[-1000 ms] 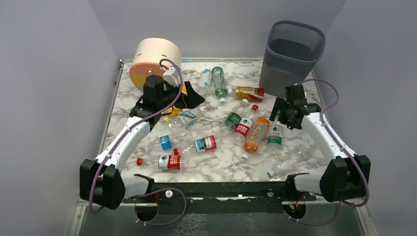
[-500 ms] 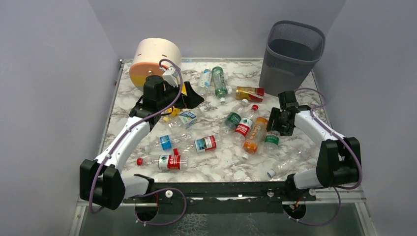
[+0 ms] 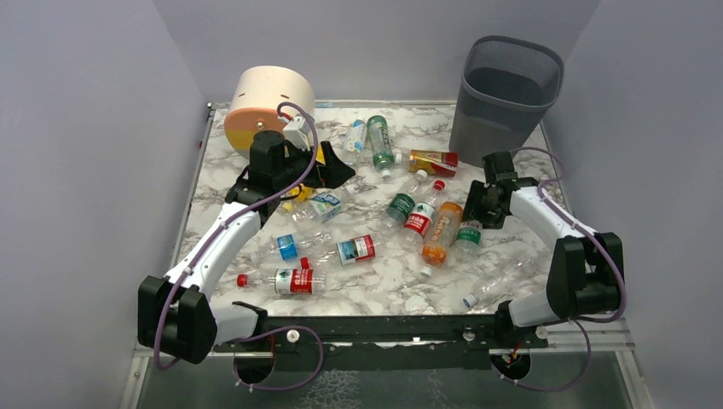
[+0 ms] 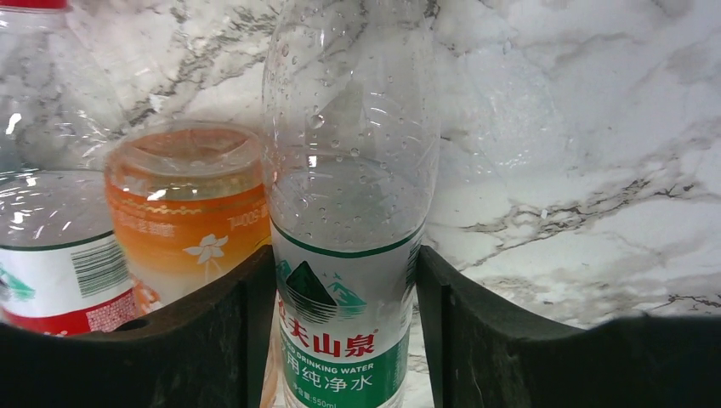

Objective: Put the plastic bottles in the bin
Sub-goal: Pick up the plastic bottle at the center of the board, then place the plastic bottle in the trash bin.

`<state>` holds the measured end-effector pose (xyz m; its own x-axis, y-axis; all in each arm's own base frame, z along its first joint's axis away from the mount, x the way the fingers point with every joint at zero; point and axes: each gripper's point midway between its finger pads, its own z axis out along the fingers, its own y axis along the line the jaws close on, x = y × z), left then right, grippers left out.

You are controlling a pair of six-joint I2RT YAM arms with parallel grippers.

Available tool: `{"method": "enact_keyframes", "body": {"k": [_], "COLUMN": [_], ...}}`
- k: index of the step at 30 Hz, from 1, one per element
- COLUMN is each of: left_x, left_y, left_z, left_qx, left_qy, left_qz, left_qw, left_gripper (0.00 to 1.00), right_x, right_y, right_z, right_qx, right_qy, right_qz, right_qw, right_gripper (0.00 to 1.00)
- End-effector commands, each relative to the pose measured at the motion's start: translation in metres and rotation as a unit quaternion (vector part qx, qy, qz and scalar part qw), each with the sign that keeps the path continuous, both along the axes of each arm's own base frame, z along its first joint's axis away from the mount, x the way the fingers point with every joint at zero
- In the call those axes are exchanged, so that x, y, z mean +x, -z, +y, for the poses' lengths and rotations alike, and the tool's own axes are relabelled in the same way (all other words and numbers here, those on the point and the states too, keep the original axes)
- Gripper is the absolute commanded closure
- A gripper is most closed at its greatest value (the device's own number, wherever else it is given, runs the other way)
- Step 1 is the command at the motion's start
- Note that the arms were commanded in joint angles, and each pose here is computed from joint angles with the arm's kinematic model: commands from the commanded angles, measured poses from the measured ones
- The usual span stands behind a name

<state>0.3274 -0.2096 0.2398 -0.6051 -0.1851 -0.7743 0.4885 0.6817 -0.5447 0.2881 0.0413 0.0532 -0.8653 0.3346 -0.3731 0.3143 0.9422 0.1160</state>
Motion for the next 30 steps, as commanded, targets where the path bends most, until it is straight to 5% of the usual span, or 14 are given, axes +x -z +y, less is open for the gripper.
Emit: {"method": "enact_keyframes", "body": {"k": [1, 19, 30], "left_x": [0.002, 0.004, -0.001], "left_y": [-0.003, 0.006, 0.001], "left_z": [0.0, -0.012, -0.012], "left_qx": [0.004, 0.0, 0.006], "left_qy": [-0.002, 0.022, 0.023], "left_qz": [-0.022, -0.006, -0.01], "left_qw": [1.0, 1.0, 1.0], "left_gripper": [0.01, 0.01, 0.01], "right_x": [0.017, 0.057, 0.138], "right_y": [-0.036, -0.268, -0.354], "right_z": [0.007, 0.041, 0.043], "right_qx": [0.013, 0.091, 0.088], "right_qy": [-0.017, -0.096, -0.07], "right_qz": [-0.038, -0.274, -0.397], "right_qw": [0.999, 0.953, 0.911], "right_gripper": [0.72, 0.72, 0.68]}}
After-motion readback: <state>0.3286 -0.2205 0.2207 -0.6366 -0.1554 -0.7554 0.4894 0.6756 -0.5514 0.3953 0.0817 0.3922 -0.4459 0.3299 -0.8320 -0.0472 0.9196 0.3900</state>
